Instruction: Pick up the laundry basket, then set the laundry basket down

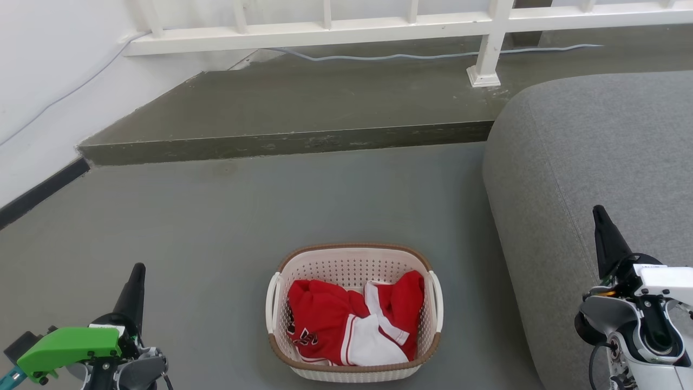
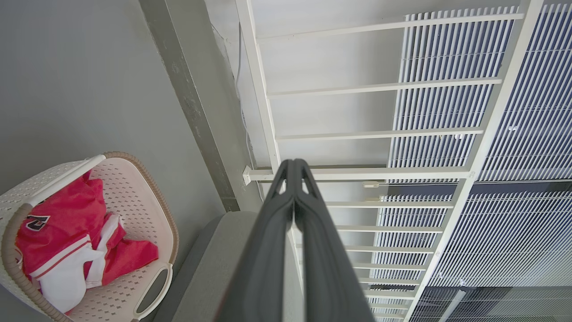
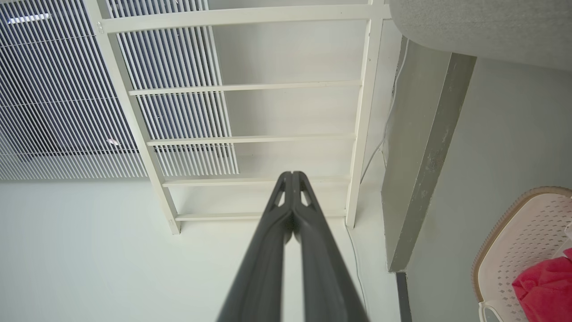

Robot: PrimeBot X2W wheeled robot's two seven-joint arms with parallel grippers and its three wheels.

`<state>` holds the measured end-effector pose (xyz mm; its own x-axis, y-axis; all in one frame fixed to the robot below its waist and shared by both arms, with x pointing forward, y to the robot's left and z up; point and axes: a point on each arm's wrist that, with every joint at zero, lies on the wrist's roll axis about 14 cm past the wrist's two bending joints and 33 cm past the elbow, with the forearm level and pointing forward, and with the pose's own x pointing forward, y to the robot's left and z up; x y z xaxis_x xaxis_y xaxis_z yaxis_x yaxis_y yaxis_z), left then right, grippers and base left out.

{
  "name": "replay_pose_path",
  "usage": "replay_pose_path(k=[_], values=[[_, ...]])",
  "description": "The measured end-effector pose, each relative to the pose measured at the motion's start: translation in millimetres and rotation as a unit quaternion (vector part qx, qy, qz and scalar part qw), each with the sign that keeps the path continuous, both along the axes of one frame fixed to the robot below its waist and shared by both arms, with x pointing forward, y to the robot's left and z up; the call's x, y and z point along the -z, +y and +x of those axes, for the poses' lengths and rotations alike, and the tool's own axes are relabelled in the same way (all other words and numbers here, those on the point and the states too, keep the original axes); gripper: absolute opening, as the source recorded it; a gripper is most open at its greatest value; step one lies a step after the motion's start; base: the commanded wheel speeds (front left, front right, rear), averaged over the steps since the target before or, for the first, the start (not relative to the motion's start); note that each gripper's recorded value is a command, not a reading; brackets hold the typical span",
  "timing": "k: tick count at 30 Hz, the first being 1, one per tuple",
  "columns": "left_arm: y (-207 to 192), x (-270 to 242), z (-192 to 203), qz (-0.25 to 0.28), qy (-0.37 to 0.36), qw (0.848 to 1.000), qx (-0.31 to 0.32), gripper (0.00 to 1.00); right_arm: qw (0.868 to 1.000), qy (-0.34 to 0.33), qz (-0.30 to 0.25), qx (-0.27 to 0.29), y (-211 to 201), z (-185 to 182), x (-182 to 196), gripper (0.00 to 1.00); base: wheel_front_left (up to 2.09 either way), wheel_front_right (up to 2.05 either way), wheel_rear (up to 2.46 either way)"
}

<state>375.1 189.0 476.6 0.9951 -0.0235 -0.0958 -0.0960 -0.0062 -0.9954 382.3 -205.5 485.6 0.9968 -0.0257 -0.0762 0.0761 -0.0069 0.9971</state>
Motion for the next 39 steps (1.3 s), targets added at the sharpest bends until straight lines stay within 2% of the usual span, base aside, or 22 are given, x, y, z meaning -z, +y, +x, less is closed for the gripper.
replay_pose_path(k=[39], values=[[-0.1, -0.8, 0.2, 0.000, -0.001, 1.000, 0.000, 0.00, 1.000, -0.001, 0.001, 0.001, -0.1, 0.1, -0.7, 0.00, 0.00, 0.00, 0.00]])
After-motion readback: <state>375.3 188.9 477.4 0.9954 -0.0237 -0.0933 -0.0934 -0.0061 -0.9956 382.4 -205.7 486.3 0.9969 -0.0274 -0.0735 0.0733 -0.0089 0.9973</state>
